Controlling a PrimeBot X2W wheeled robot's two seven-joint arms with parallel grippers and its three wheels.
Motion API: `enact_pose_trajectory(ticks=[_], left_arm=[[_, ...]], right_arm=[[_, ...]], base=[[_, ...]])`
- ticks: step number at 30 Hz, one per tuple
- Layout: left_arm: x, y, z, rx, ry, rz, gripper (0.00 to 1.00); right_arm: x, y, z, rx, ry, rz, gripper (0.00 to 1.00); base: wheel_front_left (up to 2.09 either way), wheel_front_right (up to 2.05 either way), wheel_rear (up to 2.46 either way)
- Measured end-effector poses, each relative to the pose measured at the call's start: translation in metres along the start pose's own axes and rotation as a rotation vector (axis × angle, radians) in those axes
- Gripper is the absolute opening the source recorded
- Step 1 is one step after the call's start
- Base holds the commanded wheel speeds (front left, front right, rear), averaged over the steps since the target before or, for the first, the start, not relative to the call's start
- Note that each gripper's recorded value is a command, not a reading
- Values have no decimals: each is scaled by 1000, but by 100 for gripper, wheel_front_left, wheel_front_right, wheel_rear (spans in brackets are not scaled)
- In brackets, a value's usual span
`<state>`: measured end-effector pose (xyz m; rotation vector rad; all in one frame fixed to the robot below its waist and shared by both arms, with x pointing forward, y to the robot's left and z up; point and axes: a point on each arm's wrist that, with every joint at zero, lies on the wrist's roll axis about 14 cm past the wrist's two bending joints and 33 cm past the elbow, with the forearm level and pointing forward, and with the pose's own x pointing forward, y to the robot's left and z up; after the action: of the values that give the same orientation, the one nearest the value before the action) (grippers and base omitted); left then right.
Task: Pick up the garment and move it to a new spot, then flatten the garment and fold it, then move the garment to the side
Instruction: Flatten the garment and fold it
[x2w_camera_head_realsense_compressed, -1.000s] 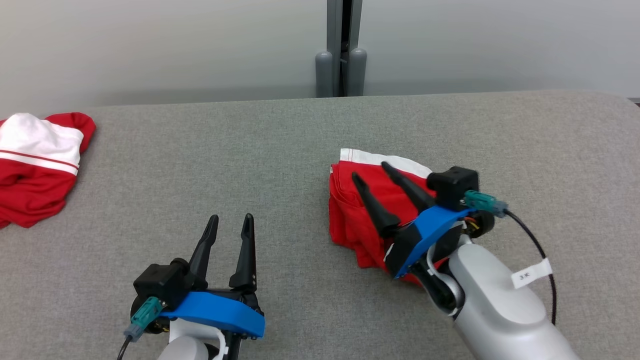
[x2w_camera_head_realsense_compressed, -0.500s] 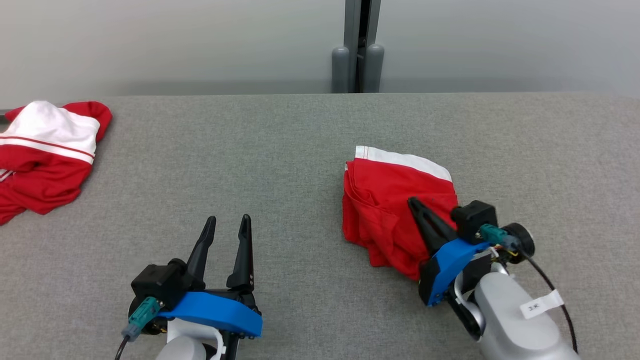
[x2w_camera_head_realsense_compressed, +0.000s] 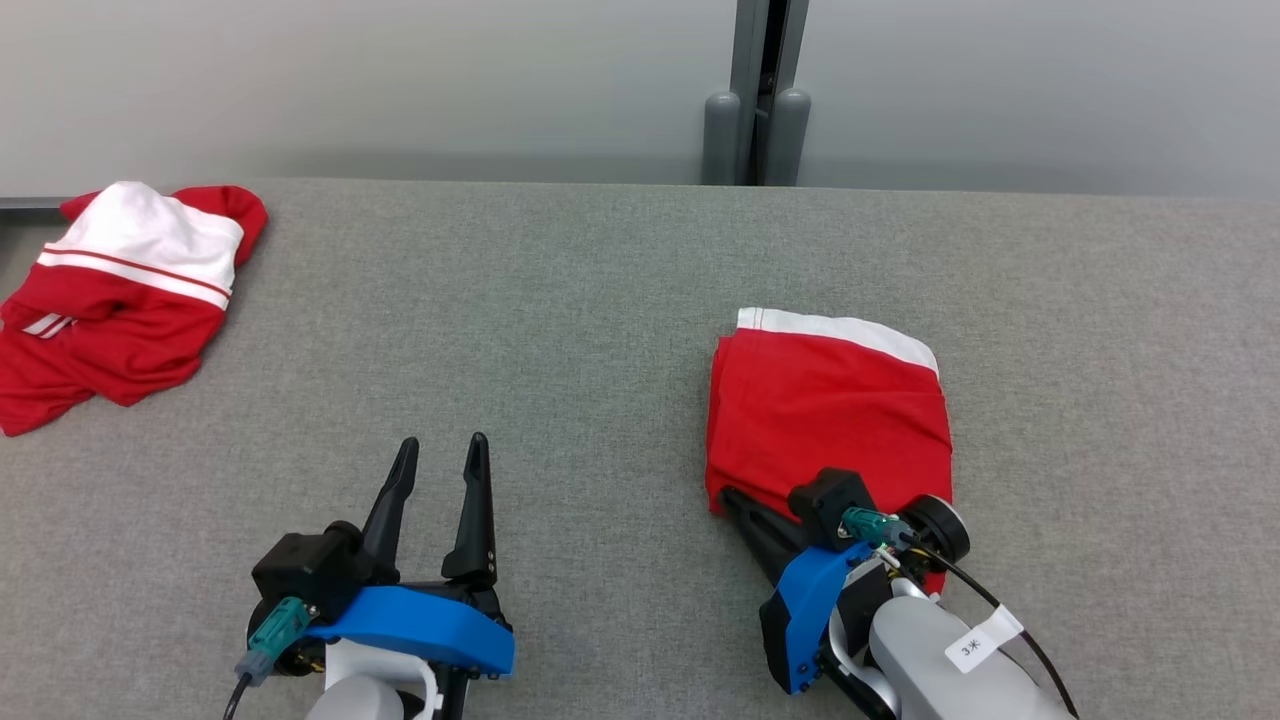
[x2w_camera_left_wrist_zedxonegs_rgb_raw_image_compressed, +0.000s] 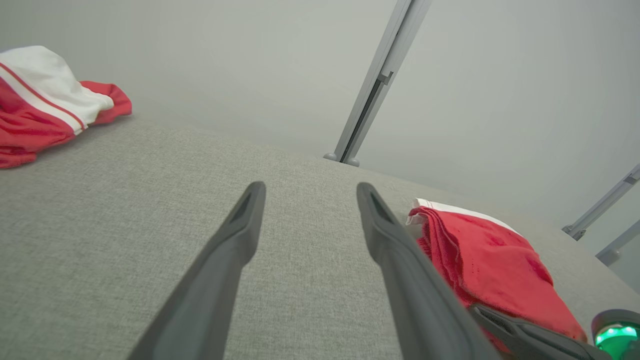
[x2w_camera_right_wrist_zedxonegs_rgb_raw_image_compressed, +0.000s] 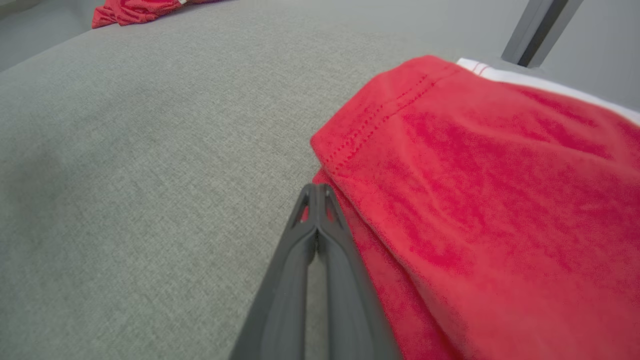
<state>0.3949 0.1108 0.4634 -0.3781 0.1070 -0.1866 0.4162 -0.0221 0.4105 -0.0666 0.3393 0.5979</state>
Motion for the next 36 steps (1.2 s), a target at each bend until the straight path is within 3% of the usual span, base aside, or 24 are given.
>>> enact_pose_trajectory(ticks=[12,13,14,16,17,18,25,36], left_arm=[[1,-1,0,5,-4,-1,100],[1,-1,1,5,-7,-2,100],[1,-1,2,7,-9,-3,100],[1,-2,4,13,-13,-5,100],[0,-2,4,14,-14,-6,100],[0,-3,4,16,-15,-8,100],[-3,-8,8,26,-28,-14,100],[-26,11,-7,45,5,57,100]], right_arm=[[-7,15,15,-15,-67,46,0],[-8,15,20,-14,-83,45,5],[-9,15,24,-11,-99,41,16],[-12,12,30,5,-128,25,50],[-14,10,33,13,-142,15,83],[-16,7,37,22,-158,2,100],[-42,-26,61,74,-282,-136,100],[-104,-76,38,198,-348,-387,100]], base=[[0,0,0],[0,0,0],[0,0,0],[0,0,0],[0,0,0],[0,0,0],[0,0,0],[0,0,0]])
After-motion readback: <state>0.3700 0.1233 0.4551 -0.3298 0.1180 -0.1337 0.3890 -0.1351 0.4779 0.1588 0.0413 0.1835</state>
